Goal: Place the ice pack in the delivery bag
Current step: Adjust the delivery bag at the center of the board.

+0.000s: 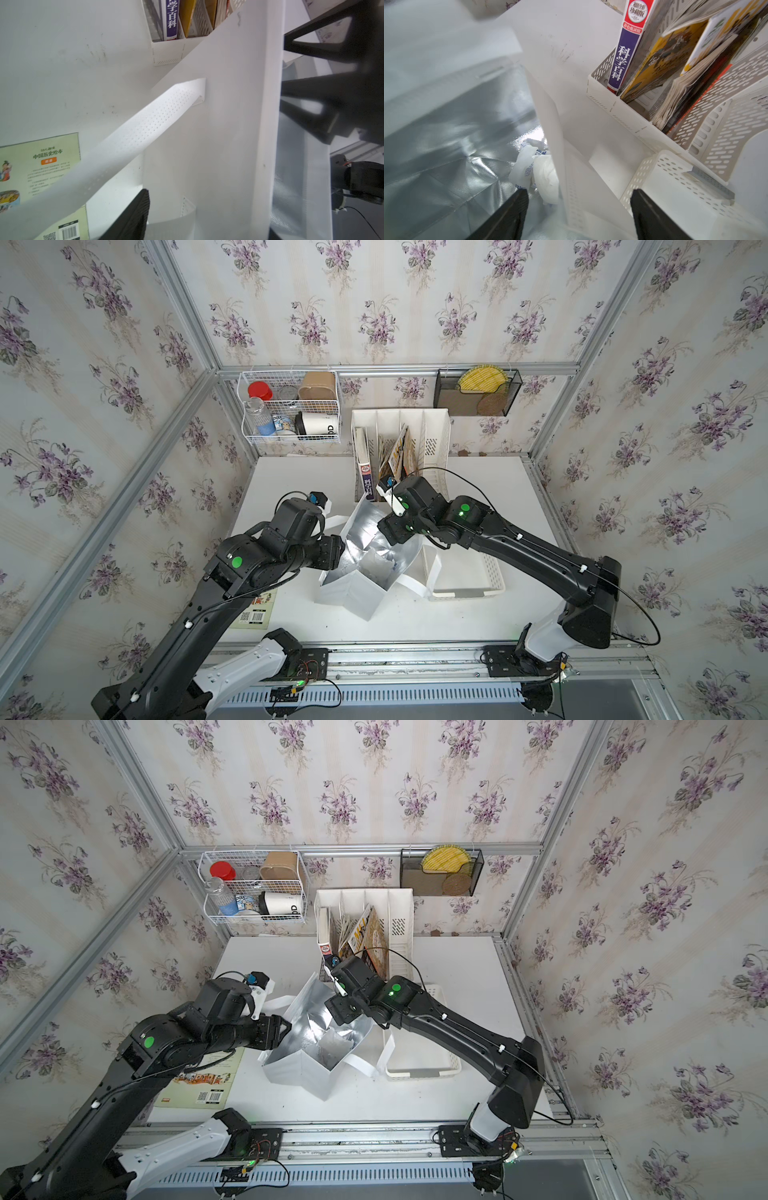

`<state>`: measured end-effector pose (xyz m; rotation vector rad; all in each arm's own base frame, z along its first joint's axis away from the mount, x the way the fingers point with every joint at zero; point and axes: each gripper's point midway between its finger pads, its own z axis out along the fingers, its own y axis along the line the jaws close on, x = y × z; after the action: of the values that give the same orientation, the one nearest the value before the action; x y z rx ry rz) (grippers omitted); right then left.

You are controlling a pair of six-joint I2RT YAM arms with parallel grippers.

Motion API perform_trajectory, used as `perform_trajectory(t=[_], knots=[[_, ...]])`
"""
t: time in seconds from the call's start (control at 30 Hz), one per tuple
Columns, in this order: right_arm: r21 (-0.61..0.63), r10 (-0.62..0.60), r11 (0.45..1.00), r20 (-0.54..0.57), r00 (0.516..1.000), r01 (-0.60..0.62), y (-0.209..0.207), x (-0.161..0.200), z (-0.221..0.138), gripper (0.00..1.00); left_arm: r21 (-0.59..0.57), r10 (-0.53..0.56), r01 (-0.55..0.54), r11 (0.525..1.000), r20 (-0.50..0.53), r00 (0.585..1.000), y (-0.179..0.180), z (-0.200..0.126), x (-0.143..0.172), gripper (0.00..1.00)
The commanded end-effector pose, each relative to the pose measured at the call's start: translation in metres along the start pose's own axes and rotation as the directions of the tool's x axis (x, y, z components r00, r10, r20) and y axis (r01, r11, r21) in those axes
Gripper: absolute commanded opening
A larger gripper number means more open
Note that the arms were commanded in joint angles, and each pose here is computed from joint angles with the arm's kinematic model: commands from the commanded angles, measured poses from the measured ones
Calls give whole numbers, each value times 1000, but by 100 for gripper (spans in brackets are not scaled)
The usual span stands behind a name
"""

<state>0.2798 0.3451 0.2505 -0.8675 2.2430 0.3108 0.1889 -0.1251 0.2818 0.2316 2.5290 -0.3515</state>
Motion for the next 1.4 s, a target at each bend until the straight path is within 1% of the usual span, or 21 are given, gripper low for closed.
perform_trajectory(t=[0.0,0.03,0.07,0.13,0.17,0.27,0.3,0.33,0.37,0.47,0.6,0.7,0.83,0.93,1.03,1.13,1.2,1.27,1.3,1.37], knots=[[108,-5,994,11,1000,3,-22,-4,7,78,-167,-38,38,985,-1,999,30,-3,5,50],[117,-10,993,7,1000,9,-25,-3,10,76,-185,-43,43,982,6,999,34,-4,4,44],[116,-17,993,2,1000,17,-24,-1,12,74,-192,-44,46,980,15,999,35,-5,3,40],[103,-24,994,-10,1000,25,-22,1,16,63,-185,-40,45,982,33,999,33,-6,-1,29],[98,-20,995,-15,1000,21,-21,1,16,55,-179,-35,42,983,41,999,32,-6,-4,25],[79,12,997,-6,1000,-11,-19,-2,9,23,-180,0,12,984,67,998,30,-3,-14,17],[64,27,998,1,1000,-27,-17,-3,4,13,-195,12,5,981,83,996,32,-2,-19,13],[45,43,998,7,999,-43,-14,-4,-1,6,-214,18,4,977,102,995,35,-2,-25,4],[28,65,997,8,998,-65,-12,-4,-5,0,-222,20,6,975,118,993,36,-1,-32,0],[-31,164,986,1,986,-164,-5,2,-22,0,-179,9,17,984,147,989,31,0,-51,0],[-72,264,962,1,965,-263,15,22,-43,0,-102,-12,30,994,173,985,17,6,-77,0],[-147,374,917,-4,927,-370,26,32,-57,0,17,-7,5,1000,153,988,-7,14,-87,0],[-209,482,858,8,876,-470,30,39,-63,0,164,44,-63,984,115,992,-38,25,-96,0],[-165,512,851,59,857,-498,17,40,-66,11,222,66,-79,972,70,995,-50,36,-95,0],[-111,491,870,88,867,-481,7,38,-63,24,239,77,-81,968,28,997,-53,42,-90,9],[-55,447,894,90,890,-444,1,35,-55,39,194,83,-87,977,29,996,-45,41,-90,19],[-24,414,910,79,907,-414,-3,33,-47,44,129,82,-86,988,32,996,-34,35,-90,34],[-10,395,919,69,916,-395,-4,29,-39,51,69,78,-82,994,51,996,-23,26,-93,43],[-11,385,923,65,921,-385,-3,26,-35,54,49,76,-79,996,60,995,-20,20,-94,50],[3,364,931,60,929,-365,-2,21,-27,57,25,62,-64,998,81,995,-15,9,-94,59]])
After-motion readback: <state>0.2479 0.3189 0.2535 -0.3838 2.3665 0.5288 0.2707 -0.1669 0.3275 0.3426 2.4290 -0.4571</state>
